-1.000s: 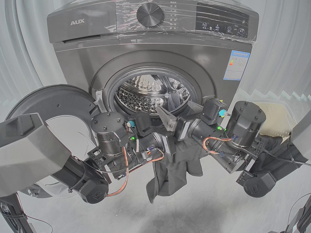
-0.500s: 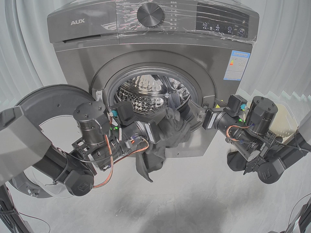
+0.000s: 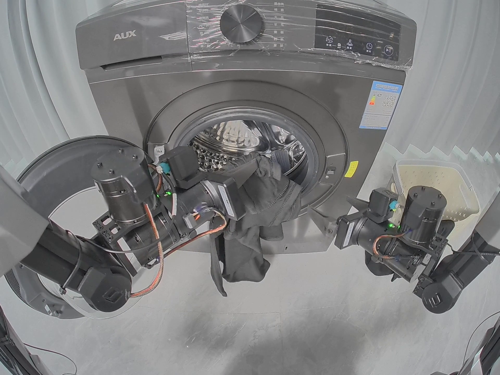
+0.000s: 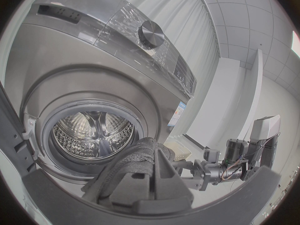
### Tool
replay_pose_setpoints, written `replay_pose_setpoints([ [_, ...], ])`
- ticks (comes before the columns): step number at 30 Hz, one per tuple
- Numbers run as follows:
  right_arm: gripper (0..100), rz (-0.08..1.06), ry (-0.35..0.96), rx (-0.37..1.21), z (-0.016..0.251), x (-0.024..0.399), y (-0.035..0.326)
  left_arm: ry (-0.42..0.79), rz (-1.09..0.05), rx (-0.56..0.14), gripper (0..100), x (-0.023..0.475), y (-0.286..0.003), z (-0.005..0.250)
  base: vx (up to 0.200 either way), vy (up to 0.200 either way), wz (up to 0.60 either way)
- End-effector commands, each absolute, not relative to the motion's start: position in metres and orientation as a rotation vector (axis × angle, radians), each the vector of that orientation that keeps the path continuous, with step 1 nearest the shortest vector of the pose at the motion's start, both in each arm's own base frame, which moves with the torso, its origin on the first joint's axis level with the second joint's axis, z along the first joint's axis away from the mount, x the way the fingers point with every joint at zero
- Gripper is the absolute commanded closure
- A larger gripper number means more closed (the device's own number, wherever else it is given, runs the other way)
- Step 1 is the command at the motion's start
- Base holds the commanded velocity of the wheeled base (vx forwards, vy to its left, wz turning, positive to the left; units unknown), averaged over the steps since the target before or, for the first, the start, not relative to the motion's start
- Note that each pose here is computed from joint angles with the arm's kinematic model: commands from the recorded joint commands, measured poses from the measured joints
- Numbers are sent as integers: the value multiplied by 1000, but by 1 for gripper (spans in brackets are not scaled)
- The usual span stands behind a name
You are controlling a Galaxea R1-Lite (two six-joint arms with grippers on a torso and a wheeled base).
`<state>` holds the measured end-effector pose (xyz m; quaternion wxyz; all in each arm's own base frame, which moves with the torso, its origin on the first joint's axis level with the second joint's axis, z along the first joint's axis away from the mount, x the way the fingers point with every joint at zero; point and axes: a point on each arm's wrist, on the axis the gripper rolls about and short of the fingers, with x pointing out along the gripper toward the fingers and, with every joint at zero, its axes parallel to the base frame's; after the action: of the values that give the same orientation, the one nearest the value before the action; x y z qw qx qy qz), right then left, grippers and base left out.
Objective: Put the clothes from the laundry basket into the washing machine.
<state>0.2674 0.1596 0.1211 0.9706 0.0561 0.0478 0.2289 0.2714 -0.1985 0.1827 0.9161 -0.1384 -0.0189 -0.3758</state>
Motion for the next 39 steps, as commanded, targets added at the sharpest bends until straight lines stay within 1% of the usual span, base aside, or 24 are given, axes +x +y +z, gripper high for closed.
replay_pose_setpoints([
  [1, 0, 571, 142, 102, 106, 253, 162, -71, -778, -289, 100, 265, -192, 195, 0, 0, 0],
  [4, 0, 666, 133, 107, 104, 244, 167, -77, -780, -290, 100, 264, -192, 197, 0, 0, 0],
  [5, 0, 671, 133, 105, 104, 244, 167, -77, -781, -290, 100, 264, -192, 197, 0, 0, 0],
  [6, 0, 707, 119, 111, 106, 241, 170, -77, -781, -290, 100, 264, -192, 196, 0, 0, 0],
  [14, 0, 786, 86, 124, 101, 246, 189, -78, -788, -290, 100, 260, -190, 197, 0, 0, 0],
  [19, 0, 777, 62, 134, 94, 266, 202, -87, -789, -292, 100, 257, -187, 200, 0, 0, 0],
  [22, 0, 781, 31, 141, 97, 277, 208, -81, -786, -291, 100, 256, -187, 198, 0, 0, 0],
  [30, 0, 823, -26, 156, 107, 278, 220, -81, -786, -291, 100, 254, -186, 190, 0, 0, 0],
  [39, 0, 793, -54, 163, 107, 296, 225, -80, -791, -291, 100, 253, -187, 189, 0, 0, 0],
])
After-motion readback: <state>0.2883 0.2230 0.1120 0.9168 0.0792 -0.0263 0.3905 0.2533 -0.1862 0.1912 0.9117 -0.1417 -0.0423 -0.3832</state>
